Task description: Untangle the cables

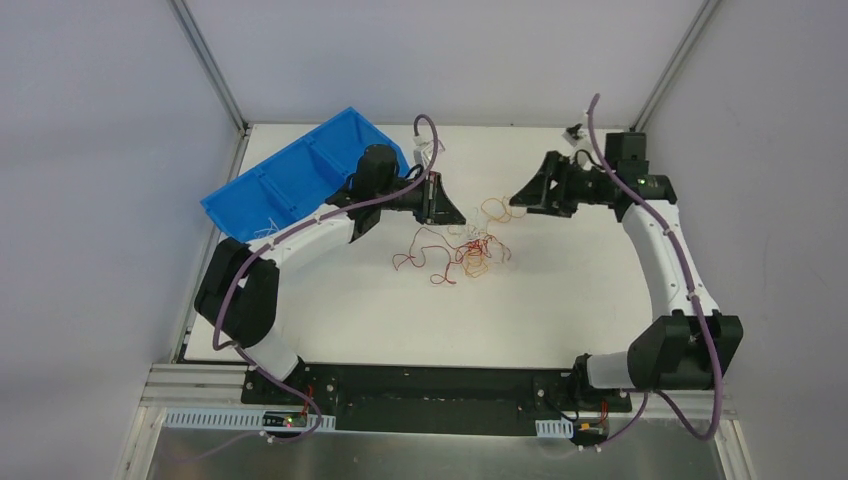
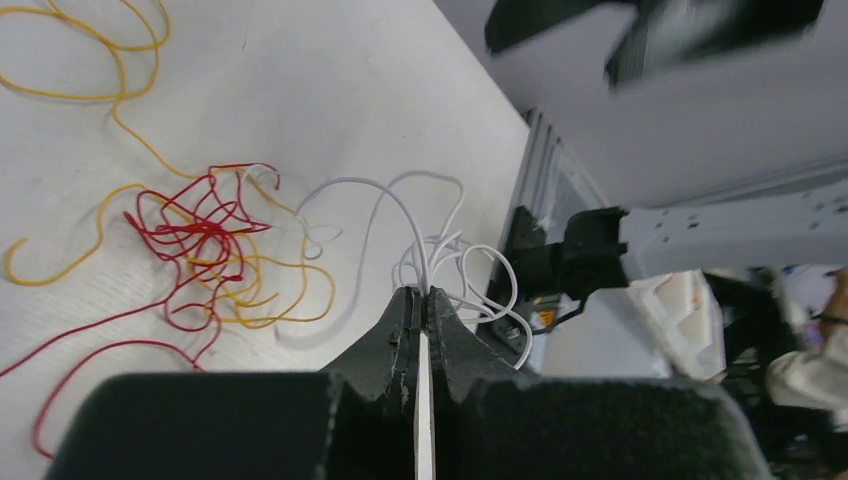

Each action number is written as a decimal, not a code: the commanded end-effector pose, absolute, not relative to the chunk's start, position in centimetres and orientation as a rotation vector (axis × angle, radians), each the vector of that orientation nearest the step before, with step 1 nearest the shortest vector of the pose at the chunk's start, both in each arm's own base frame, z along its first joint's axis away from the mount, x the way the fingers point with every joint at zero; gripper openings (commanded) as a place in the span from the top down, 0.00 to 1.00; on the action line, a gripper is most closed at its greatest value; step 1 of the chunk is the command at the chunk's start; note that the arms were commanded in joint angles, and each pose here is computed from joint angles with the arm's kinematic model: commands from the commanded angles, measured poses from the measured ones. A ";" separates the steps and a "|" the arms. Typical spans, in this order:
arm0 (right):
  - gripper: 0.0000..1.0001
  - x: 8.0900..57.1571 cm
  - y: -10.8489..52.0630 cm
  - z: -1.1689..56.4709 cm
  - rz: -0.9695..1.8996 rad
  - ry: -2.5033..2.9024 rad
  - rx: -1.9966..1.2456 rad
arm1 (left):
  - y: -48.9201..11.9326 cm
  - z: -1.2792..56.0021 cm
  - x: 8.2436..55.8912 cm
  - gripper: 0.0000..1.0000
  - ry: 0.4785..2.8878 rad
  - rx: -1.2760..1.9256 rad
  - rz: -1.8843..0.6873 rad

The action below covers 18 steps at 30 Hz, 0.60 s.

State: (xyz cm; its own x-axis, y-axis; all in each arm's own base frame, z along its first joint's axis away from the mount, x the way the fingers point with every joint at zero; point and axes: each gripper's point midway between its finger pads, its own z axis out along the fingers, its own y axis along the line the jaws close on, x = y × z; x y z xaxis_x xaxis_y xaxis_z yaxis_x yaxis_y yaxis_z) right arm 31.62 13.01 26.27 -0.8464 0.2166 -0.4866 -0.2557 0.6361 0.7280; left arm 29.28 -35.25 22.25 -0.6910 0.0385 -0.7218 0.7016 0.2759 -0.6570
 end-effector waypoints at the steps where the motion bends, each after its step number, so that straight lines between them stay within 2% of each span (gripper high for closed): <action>1: 0.27 28.3 16.3 26.5 1.073 2.275 -0.311 | -36.3 26.0 31.0 1.00 2.021 0.405 -1.604; 7: 0.26 26.2 19.3 25.3 1.074 2.275 -0.530 | -37.5 25.4 31.2 1.00 2.163 0.230 -1.765; 18: 0.27 25.9 21.7 23.2 0.998 2.277 -0.741 | -38.0 26.2 30.5 1.00 2.166 0.187 -1.920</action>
State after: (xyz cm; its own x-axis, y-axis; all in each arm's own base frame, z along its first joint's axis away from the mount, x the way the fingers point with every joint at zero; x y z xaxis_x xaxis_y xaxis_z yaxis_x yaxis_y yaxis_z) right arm 25.11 21.81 23.18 -0.7634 -0.2191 -0.6076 -0.6052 0.5714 0.5543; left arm 30.93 -37.86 23.17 -0.9642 -0.0827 -0.2518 0.2284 0.2229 -0.9477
